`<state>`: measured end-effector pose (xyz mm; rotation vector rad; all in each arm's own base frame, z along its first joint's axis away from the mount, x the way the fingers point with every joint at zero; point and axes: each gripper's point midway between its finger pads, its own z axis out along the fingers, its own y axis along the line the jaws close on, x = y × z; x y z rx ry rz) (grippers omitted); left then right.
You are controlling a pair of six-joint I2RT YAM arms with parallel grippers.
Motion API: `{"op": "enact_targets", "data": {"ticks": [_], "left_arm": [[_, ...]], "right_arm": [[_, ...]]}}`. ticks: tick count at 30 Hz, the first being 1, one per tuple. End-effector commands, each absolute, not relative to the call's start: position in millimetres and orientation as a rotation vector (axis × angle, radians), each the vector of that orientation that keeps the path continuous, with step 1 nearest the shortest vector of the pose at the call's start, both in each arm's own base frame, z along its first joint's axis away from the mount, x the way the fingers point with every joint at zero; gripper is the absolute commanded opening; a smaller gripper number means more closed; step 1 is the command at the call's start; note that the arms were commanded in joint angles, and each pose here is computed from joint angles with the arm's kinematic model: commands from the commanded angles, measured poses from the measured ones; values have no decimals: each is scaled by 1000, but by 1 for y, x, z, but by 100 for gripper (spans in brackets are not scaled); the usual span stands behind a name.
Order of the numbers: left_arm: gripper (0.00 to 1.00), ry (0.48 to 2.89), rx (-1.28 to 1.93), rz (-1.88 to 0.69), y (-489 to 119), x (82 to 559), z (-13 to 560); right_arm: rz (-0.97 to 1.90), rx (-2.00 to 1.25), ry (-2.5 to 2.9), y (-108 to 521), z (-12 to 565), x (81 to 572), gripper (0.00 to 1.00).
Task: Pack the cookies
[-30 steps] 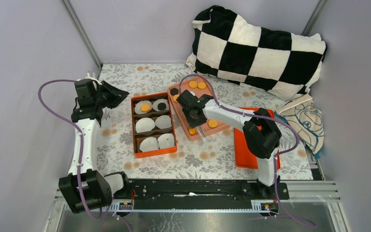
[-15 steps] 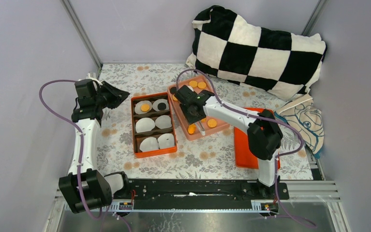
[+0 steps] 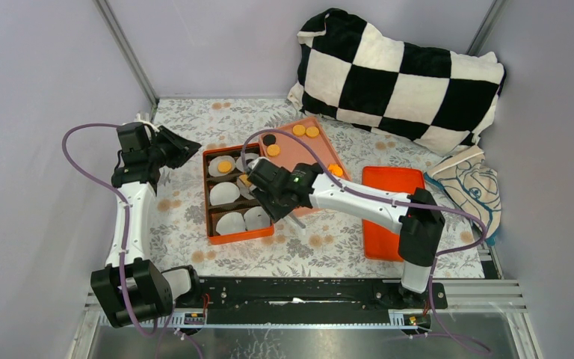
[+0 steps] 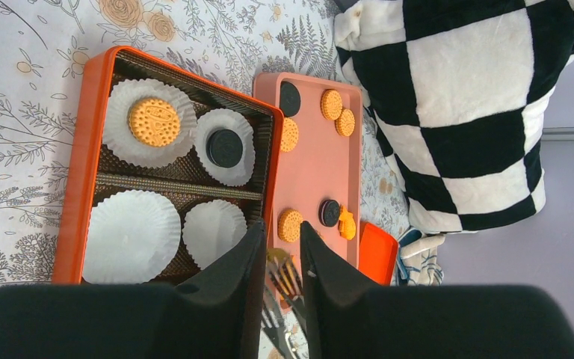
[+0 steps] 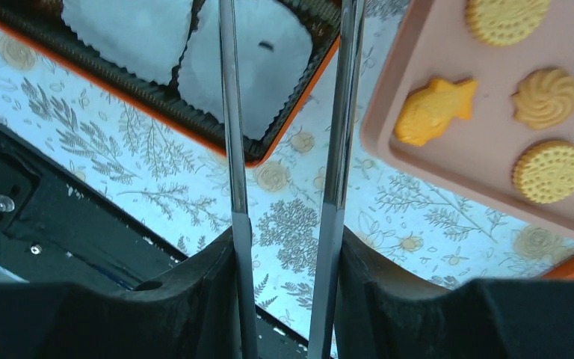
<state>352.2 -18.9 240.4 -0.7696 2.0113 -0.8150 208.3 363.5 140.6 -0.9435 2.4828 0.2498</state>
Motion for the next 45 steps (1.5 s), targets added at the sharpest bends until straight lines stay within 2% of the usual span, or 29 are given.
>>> {"op": "enact_targets", "data": {"ticks": [1,10,15,17,20,23,26,34,38,45], "left_arm": [[27,1976,-731,-835,-20,354,251],[27,1973,-718,-827,-20,354,253],[28,1975,-713,-814,-19,354,252],[28,1975,-707,-813,-19,354,252],[28,1973,-696,-815,-19,355,253],[28,1967,-683,-816,-19,355,256],[29,1964,-670,-817,-20,356,258],[29,1970,-660,-818,-20,355,257],[29,1965,-653,-825,-22,355,260],[29,1959,-647,-834,-23,355,263]], "right_arm": [[271,-951,2508,362,135,198,6],[200,-964,2499,369,117,210,10],[149,-941,2481,369,115,220,33],[122,-935,2466,368,117,224,38],[109,-923,2442,368,124,229,40],[113,-903,2418,370,132,233,50],[104,-897,2400,371,135,238,54],[76,-864,2396,371,140,243,53],[-33,-784,2374,345,151,250,54],[-84,-681,2438,297,144,228,54]]}}
